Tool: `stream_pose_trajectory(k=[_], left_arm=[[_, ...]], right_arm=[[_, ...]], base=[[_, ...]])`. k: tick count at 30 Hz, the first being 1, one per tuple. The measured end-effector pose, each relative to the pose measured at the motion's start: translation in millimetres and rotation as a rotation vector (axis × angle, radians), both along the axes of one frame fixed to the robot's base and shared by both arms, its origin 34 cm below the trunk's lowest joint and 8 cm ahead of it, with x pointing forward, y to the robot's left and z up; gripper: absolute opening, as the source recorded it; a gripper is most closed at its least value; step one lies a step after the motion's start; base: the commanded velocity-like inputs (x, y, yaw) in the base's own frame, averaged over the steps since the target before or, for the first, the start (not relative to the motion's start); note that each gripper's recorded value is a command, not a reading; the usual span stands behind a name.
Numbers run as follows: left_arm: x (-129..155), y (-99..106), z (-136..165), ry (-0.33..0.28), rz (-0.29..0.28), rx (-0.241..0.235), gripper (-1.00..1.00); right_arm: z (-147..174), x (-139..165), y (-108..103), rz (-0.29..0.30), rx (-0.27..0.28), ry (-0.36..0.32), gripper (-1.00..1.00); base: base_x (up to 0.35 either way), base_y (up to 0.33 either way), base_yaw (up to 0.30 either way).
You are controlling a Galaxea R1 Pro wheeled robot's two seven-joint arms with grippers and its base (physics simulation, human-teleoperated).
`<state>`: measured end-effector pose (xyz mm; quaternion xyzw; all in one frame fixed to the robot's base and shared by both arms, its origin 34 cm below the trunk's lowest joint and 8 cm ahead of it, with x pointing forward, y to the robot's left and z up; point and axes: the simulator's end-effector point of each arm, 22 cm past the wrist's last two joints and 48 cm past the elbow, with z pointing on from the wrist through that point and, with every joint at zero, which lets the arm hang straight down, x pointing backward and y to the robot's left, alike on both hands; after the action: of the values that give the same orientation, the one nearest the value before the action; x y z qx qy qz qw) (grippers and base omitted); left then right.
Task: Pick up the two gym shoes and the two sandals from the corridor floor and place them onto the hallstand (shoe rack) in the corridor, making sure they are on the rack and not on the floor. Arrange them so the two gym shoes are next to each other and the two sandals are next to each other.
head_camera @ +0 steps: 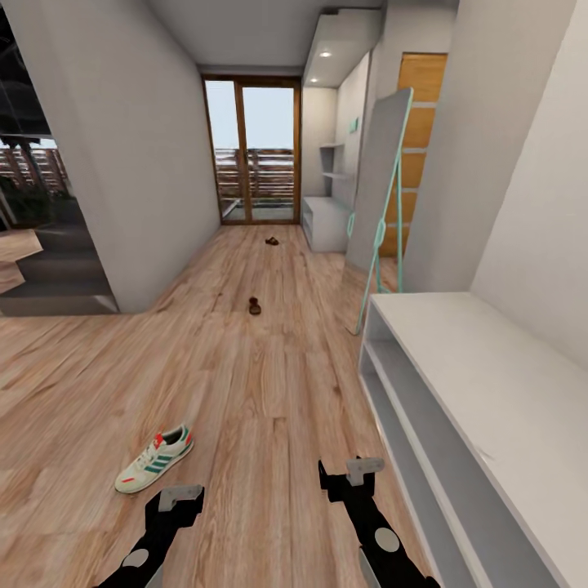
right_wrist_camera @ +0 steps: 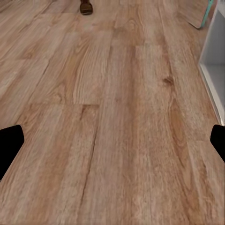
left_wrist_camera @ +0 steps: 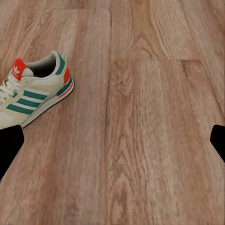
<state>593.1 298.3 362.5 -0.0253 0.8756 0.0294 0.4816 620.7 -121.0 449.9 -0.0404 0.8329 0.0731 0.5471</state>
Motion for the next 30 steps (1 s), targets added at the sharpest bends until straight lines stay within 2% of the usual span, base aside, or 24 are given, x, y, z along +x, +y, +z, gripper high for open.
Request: stream_pose_trajectory(k=[30], left_arm=[[0.1,-1.3,0.0,0.000,-0.002,-0.001,1.00]], right_arm=[[0.0,0.0,0.0,0.000,0.000,0.000,1.00]], base=[[0.339,0.000,0.000]])
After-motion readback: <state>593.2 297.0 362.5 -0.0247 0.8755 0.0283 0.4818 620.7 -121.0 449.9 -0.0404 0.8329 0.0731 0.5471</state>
